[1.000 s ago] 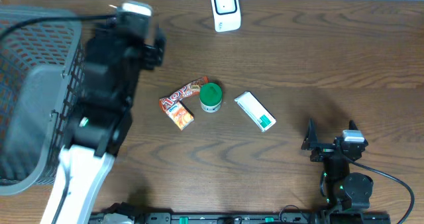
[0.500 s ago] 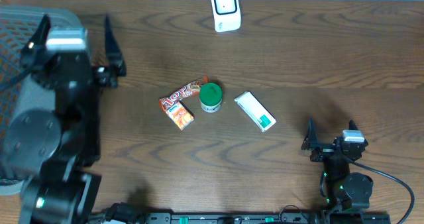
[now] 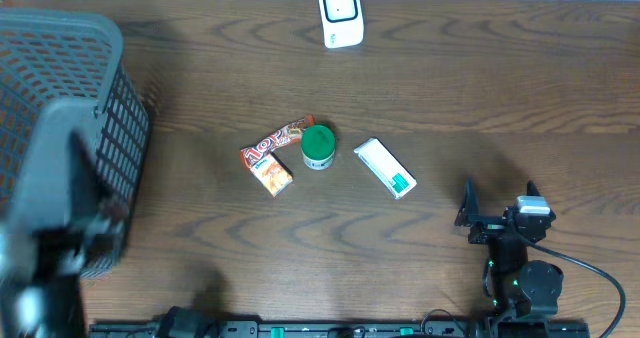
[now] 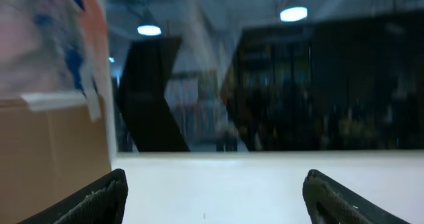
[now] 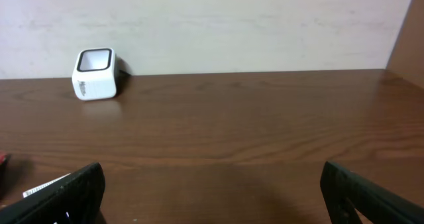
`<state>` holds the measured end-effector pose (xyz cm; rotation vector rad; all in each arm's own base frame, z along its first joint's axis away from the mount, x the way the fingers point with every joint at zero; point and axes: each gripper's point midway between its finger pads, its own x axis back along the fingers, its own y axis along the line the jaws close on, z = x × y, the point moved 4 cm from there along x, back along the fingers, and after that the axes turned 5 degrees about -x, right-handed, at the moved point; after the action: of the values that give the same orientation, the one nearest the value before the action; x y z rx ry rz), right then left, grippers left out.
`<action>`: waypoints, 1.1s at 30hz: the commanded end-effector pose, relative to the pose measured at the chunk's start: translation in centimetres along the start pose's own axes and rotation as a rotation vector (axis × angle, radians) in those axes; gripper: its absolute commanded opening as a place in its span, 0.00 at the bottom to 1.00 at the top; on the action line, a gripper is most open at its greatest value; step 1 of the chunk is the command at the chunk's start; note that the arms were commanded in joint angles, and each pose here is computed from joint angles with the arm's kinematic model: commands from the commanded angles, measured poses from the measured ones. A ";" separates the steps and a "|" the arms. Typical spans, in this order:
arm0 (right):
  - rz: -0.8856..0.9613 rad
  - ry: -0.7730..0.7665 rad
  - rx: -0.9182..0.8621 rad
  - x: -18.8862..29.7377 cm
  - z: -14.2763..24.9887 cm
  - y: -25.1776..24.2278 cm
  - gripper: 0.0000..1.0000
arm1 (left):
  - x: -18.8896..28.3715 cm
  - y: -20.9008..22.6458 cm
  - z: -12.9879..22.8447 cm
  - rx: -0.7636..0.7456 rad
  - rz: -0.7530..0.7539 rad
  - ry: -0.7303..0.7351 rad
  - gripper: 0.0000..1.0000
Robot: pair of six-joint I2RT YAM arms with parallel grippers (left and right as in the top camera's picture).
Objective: Scan the item barcode
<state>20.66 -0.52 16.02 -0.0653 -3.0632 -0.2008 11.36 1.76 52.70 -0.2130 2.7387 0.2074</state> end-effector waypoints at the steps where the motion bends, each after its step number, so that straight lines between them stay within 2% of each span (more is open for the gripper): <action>1: -0.005 0.004 -0.009 0.0 0.1 0.1 0.99 | 3.3 1.9 -1.6 0.040 -0.034 -0.067 0.85; 9: -0.005 0.004 -0.009 0.0 0.1 0.1 0.99 | 8.3 4.2 -3.1 0.081 -0.063 -0.173 0.85; 15: -0.005 0.004 -0.009 0.0 0.1 0.1 0.99 | 8.7 4.5 -3.5 0.090 -0.070 -0.197 0.85; 19: -0.005 0.004 -0.009 0.0 0.1 0.1 0.99 | 9.6 5.7 -6.2 0.143 -0.118 -0.333 0.85; 23: -0.005 0.004 -0.009 0.0 0.1 0.1 0.99 | 10.2 6.8 -6.0 0.162 -0.192 -0.328 0.85; 27: -0.005 0.004 -0.009 0.0 0.1 0.1 0.99 | 11.0 7.0 -5.9 0.172 -0.193 -0.343 0.85; 33: -0.005 0.004 -0.009 0.0 0.1 0.1 0.99 | 13.9 6.7 -5.7 0.175 -0.118 -0.437 0.85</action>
<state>20.66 -0.52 16.01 -0.0648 -3.0624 -0.2008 -2.41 5.83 54.00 -0.3060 2.3505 -0.0157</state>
